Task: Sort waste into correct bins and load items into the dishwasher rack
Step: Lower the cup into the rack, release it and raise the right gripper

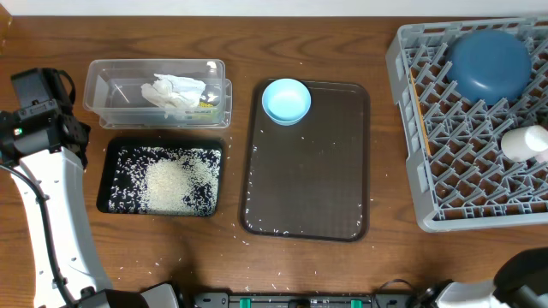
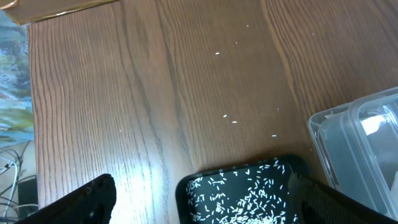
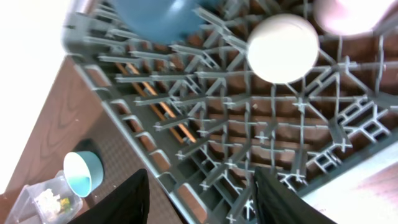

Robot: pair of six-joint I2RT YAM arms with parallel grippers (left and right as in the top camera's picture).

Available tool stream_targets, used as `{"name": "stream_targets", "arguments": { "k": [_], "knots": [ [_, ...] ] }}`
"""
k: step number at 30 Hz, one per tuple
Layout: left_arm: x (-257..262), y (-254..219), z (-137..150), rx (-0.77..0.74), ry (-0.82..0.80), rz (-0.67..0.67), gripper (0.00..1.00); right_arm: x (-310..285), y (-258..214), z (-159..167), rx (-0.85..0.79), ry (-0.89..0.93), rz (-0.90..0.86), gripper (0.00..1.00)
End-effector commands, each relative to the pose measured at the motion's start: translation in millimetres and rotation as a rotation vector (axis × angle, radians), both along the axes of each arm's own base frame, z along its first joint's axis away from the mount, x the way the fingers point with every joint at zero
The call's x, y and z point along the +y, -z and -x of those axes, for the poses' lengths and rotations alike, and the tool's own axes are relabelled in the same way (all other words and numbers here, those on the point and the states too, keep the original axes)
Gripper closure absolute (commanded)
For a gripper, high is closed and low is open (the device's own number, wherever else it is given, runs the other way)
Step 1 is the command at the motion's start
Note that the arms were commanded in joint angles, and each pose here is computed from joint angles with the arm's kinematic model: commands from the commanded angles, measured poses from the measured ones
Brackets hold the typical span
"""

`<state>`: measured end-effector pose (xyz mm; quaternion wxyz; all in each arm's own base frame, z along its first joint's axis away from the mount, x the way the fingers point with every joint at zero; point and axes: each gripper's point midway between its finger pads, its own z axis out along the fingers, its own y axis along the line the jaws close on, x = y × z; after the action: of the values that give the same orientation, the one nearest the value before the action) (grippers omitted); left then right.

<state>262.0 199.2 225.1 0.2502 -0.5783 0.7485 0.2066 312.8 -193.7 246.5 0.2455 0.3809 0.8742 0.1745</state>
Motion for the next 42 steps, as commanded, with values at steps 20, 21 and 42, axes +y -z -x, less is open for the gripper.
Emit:
{"name": "stream_targets", "arguments": {
  "k": [20,21,42],
  "knots": [
    [1.6,-0.1,1.0,0.013,0.005,-0.005,0.09,-54.4,90.7,-44.0,0.302,0.218,0.243,0.99],
    [1.6,-0.1,1.0,0.013,0.005,-0.005,0.09,-54.6,98.4,-44.9,0.318,0.214,0.235,0.99],
    [1.6,-0.1,1.0,0.013,0.005,-0.005,0.09,-4.1,67.8,-71.1,0.11,0.013,0.06,0.99]
  ]
}}
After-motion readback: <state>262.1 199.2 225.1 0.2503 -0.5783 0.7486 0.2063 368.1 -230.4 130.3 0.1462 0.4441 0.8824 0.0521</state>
